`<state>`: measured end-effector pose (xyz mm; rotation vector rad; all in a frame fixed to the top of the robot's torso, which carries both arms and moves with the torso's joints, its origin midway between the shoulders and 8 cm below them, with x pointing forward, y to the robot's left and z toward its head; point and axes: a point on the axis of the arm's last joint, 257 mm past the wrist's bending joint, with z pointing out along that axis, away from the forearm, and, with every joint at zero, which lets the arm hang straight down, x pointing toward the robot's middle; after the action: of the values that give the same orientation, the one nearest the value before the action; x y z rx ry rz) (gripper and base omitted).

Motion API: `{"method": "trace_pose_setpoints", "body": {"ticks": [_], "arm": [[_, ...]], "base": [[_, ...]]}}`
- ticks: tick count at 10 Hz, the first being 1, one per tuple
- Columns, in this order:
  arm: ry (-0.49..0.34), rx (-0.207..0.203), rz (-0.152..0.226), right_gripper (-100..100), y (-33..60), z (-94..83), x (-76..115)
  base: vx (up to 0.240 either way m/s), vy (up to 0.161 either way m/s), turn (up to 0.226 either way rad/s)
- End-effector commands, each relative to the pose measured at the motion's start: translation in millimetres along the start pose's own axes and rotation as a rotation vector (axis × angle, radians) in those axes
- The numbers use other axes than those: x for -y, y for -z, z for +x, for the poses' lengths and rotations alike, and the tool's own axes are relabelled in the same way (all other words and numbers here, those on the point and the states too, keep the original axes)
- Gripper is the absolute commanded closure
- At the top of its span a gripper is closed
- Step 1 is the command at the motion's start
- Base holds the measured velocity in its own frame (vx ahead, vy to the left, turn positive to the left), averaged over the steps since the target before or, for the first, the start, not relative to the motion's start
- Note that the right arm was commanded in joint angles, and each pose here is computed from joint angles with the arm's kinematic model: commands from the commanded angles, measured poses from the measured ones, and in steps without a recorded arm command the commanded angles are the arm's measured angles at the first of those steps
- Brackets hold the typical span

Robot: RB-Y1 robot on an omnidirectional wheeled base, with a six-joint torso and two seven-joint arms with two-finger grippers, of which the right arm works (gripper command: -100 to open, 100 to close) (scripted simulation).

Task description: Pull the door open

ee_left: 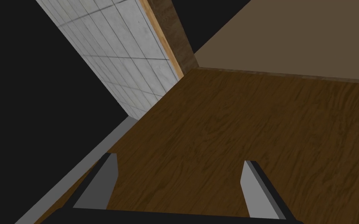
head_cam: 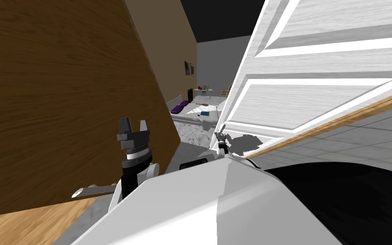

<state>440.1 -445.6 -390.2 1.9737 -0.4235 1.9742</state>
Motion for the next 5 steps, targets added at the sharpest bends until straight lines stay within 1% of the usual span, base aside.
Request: {"method": "trace_pose_setpoints", "body": {"ticks": [1, 2, 3, 4, 5], "arm": [[-0.002, -0.001, -0.011, -100, 2.4, -1.2, -13.8], [-0.002, -0.001, -0.017, -100, 3.3, -1.4, -21.6], [-0.002, -0.001, -0.017, -100, 3.3, -1.4, -21.6], [-0.002, -0.001, -0.024, -100, 4.5, -1.6, -31.8], [-0.003, -0.002, -0.021, -100, 3.1, -0.9, -27.3]], "base": [[0.177, -0.058, 0.06], [0.18, -0.093, 0.05], [0.135, -0.058, 0.029], [0.175, -0.041, 0.053], [0.09, -0.025, 0.016]]}}
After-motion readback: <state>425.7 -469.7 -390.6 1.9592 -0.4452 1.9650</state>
